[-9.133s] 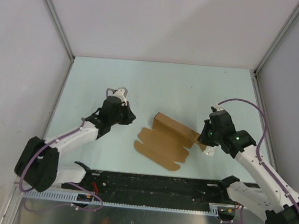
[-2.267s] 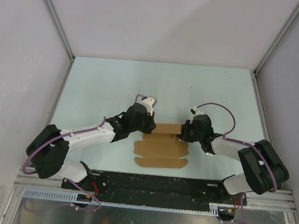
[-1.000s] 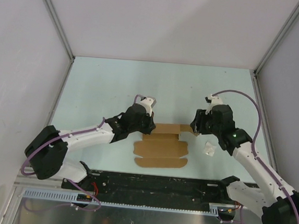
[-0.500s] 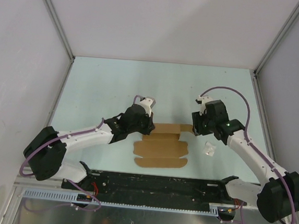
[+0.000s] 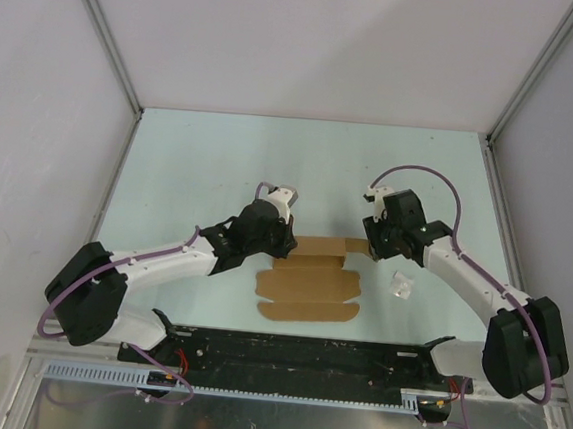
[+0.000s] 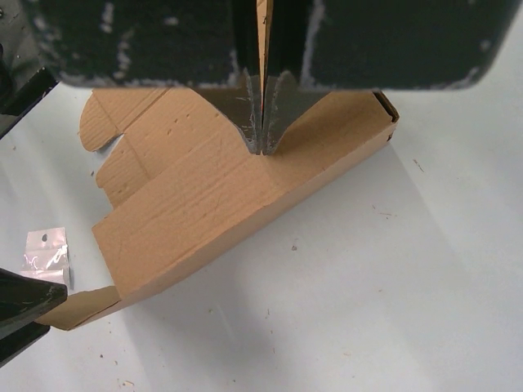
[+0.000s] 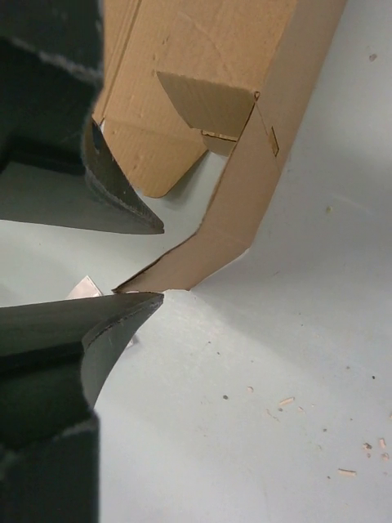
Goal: Fold the paper box
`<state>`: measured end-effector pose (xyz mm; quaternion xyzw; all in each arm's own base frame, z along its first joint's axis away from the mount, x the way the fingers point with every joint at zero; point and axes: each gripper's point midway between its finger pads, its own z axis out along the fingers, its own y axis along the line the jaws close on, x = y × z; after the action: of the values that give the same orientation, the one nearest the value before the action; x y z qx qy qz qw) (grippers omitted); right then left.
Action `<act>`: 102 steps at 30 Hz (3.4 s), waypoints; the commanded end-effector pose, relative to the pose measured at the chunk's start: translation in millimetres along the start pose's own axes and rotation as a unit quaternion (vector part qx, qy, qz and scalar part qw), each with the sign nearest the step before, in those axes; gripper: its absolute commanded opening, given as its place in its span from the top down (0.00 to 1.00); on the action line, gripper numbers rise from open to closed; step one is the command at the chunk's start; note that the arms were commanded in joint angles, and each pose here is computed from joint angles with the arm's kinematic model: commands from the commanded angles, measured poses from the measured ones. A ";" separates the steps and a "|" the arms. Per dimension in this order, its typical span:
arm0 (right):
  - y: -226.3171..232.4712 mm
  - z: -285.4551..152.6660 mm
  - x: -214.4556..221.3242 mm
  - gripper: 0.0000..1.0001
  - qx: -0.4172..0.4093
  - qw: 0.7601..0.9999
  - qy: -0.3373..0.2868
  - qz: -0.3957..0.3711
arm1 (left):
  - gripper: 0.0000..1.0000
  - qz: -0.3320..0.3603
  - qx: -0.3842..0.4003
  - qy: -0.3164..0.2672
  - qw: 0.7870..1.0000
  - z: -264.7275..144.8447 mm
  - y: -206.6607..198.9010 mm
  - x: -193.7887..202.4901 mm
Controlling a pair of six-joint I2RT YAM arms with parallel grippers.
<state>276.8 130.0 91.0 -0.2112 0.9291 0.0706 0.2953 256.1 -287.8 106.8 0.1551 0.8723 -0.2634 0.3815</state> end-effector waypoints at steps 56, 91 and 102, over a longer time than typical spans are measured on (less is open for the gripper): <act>44.4 -0.6 -69.2 0.94 -0.071 0.990 -0.119 -0.012 | 1.00 -0.018 0.012 -0.007 1.000 -22.3 -0.2 8.4; 61.3 25.4 -78.2 0.66 -0.094 0.988 -0.088 -0.080 | 1.00 -0.017 0.023 -0.045 0.999 -48.0 -4.1 -7.1; 50.5 29.3 -73.3 0.84 -0.058 0.992 -0.076 -0.077 | 1.00 -0.011 0.031 -0.057 0.998 -55.4 -7.5 -14.5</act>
<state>310.8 206.6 94.9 -0.2966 0.8857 0.1287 0.3333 229.6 -262.3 132.4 0.1409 0.8576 -0.2881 0.4021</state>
